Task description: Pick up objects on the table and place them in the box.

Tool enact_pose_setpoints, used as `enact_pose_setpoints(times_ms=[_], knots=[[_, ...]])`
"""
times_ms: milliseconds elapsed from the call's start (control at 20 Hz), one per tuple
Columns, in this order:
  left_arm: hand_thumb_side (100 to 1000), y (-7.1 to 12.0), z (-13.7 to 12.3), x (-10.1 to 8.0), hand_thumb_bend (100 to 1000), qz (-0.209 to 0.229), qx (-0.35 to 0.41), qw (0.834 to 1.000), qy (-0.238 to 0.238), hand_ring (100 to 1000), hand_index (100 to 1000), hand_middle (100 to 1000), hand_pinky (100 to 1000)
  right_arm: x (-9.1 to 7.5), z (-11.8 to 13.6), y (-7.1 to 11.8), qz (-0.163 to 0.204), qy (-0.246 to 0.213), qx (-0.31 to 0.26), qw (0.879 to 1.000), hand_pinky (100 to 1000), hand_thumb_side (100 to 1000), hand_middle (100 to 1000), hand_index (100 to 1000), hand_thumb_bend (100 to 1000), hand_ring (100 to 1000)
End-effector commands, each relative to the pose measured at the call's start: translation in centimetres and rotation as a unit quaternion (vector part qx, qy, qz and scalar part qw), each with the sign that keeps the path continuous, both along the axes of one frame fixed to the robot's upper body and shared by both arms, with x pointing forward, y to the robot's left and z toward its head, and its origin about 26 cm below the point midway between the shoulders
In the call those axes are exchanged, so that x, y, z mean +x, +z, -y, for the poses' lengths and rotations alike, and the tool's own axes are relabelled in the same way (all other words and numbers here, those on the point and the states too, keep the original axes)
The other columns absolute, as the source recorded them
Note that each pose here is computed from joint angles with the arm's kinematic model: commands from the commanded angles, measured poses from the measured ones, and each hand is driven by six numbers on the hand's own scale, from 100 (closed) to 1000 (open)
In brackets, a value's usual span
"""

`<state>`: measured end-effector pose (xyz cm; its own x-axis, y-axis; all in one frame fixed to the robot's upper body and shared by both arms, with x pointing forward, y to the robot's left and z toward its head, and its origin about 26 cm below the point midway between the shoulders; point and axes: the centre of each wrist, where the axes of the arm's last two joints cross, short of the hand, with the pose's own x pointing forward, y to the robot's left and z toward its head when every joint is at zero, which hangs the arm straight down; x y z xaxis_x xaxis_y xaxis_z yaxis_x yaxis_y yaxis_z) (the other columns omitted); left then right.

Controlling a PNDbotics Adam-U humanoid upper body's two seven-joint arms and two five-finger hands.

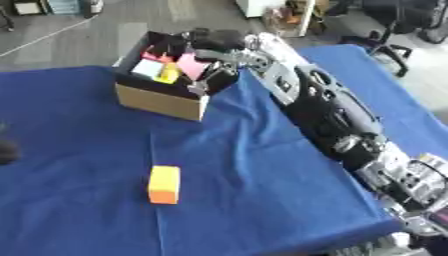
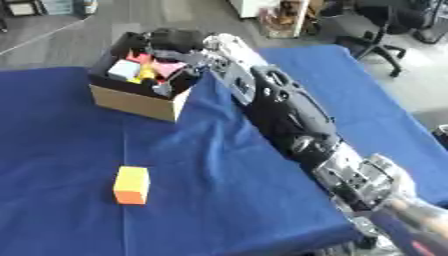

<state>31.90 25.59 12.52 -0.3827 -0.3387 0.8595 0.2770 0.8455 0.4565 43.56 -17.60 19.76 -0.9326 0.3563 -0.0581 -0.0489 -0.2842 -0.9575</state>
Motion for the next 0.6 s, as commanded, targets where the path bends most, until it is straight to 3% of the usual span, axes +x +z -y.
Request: enact_pose_setpoints(times_ms=[50,150,400,600], knots=[[761,0.8,-0.4,0.0,100,0.013,0.012,1.000,0.001,676,866,635,785,-0.7,-0.7,0.7,0.007,0.087,-0.143,0.986,950,100,946,1000,352,928],[762,0.8,-0.5,0.0,100,0.012,0.014,1.000,0.002,676,866,635,785,-1.0,-1.0,0.7,0.022,0.104,-0.183,0.977,967,133,972,1000,420,951],[767,0.6,-0.4,0.0,100,0.009,0.015,1.000,-0.001,676,866,635,786,-1.7,-2.0,0.5,0.061,0.143,-0.236,0.959,984,161,993,1000,421,974],[766,0.7,-0.5,0.0,100,0.011,0.017,1.000,0.000,676,866,634,786,-2.3,-2.2,0.2,0.078,0.153,-0.247,0.954,988,163,994,1000,420,979]])
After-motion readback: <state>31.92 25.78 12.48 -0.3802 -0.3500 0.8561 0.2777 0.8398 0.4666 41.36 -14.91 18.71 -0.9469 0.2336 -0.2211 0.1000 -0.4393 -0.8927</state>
